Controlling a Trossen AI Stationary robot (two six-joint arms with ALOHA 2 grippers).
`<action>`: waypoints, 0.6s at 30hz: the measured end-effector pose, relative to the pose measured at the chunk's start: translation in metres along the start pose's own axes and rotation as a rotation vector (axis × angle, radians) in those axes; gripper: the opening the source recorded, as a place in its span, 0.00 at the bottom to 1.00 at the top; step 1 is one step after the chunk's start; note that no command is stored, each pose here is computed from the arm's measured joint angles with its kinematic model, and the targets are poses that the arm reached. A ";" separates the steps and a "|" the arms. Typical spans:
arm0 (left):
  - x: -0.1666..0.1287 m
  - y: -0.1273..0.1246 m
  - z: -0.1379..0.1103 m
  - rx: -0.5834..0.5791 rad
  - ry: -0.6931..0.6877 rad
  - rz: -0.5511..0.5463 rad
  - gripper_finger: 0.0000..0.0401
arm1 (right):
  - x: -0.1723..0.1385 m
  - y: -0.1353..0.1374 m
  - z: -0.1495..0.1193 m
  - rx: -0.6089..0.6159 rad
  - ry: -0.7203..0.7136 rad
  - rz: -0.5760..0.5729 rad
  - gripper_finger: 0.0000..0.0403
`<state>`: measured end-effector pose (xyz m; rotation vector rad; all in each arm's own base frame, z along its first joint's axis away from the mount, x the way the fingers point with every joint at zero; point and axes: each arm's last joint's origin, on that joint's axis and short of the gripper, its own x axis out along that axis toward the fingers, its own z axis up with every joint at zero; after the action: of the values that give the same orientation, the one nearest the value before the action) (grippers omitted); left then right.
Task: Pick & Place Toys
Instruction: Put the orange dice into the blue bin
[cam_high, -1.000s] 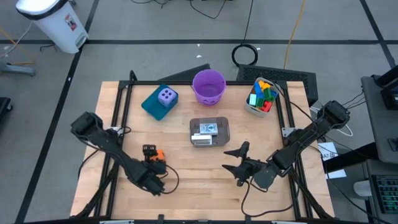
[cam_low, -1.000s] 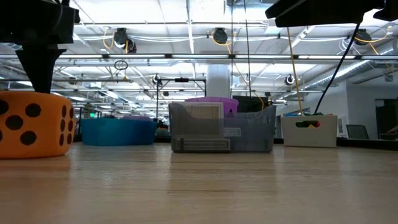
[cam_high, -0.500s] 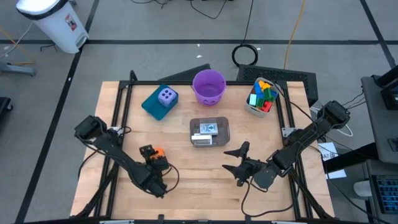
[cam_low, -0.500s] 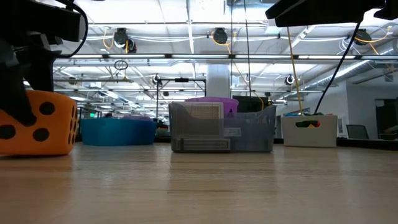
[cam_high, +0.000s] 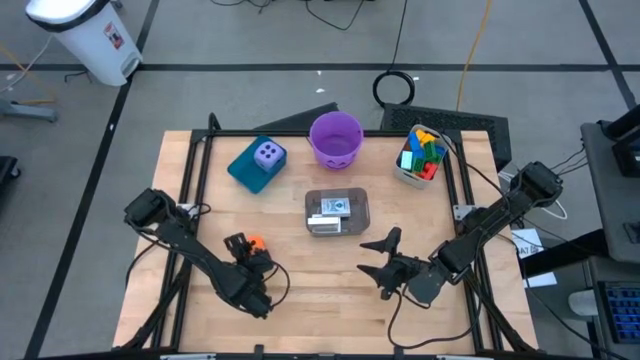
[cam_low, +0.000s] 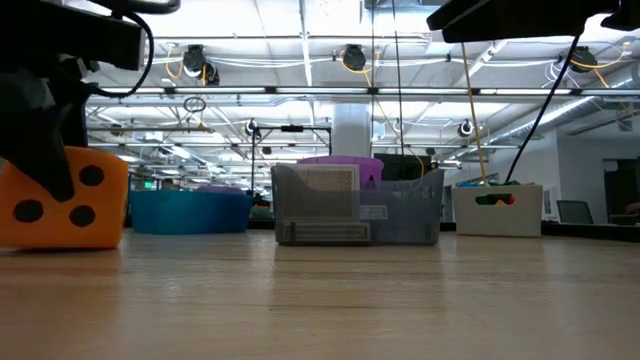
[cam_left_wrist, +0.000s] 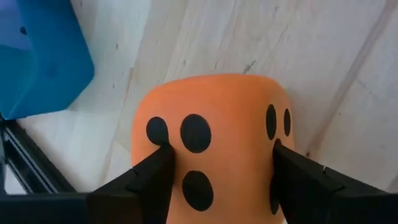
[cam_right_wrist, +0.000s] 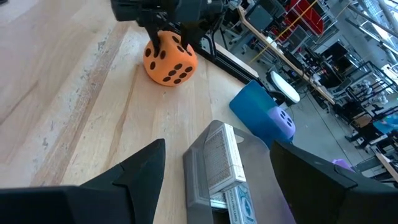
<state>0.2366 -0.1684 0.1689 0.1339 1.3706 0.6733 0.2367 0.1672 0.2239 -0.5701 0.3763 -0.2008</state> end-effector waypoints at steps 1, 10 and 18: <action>-0.004 0.004 0.001 -0.002 -0.007 0.015 0.58 | 0.000 0.000 0.000 0.000 0.000 0.000 0.65; -0.046 0.056 0.023 -0.095 -0.116 0.084 0.39 | 0.000 0.000 0.000 -0.002 0.000 0.000 0.65; -0.052 0.123 0.049 -0.203 -0.261 0.233 0.35 | 0.000 0.000 0.000 -0.003 0.000 0.000 0.65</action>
<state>0.2347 -0.0818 0.2818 0.2131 1.0379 0.9512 0.2368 0.1673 0.2238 -0.5728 0.3767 -0.2000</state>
